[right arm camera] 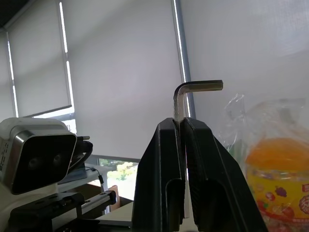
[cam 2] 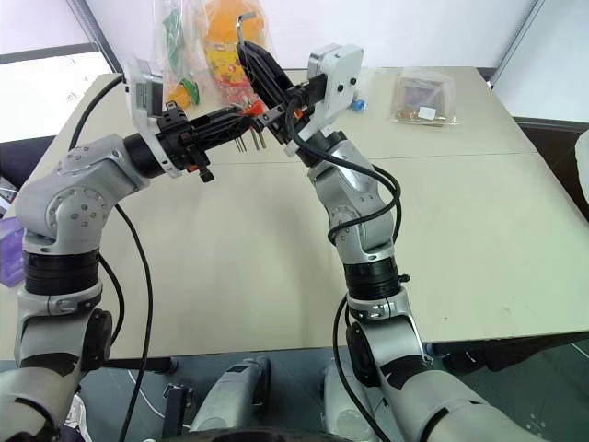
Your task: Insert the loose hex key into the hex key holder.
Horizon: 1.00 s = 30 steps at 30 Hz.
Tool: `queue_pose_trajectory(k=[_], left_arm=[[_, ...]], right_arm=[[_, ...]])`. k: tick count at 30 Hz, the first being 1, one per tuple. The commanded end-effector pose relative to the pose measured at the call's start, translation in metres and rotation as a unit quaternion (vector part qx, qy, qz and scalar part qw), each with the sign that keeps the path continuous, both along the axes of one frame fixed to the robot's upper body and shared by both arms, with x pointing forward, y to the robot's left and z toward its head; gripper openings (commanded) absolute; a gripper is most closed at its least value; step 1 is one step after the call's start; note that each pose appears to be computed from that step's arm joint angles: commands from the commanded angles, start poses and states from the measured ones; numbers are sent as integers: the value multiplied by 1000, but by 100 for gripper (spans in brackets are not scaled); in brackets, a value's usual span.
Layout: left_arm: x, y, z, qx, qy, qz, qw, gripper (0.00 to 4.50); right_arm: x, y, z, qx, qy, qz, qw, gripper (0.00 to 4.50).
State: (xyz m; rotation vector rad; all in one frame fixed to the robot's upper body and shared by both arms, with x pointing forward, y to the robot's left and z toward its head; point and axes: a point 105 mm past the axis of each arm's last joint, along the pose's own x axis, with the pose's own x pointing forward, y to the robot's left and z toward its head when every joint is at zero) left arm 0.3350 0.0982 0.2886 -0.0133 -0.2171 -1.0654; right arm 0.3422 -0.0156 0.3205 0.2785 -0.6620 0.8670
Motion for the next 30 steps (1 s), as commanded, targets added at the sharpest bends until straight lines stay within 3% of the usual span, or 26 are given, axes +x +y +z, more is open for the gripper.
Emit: queue_pose_trajectory(k=[1,30], left_arm=[[-5,2,19,-14,-30,-4,999,0],[-5,2,24,-25,-36,1,999,0]], right_arm=[[-7,1,9,7,-23,3,1000,3],[-1,-6,4,-3,-24,-16,1000,3]])
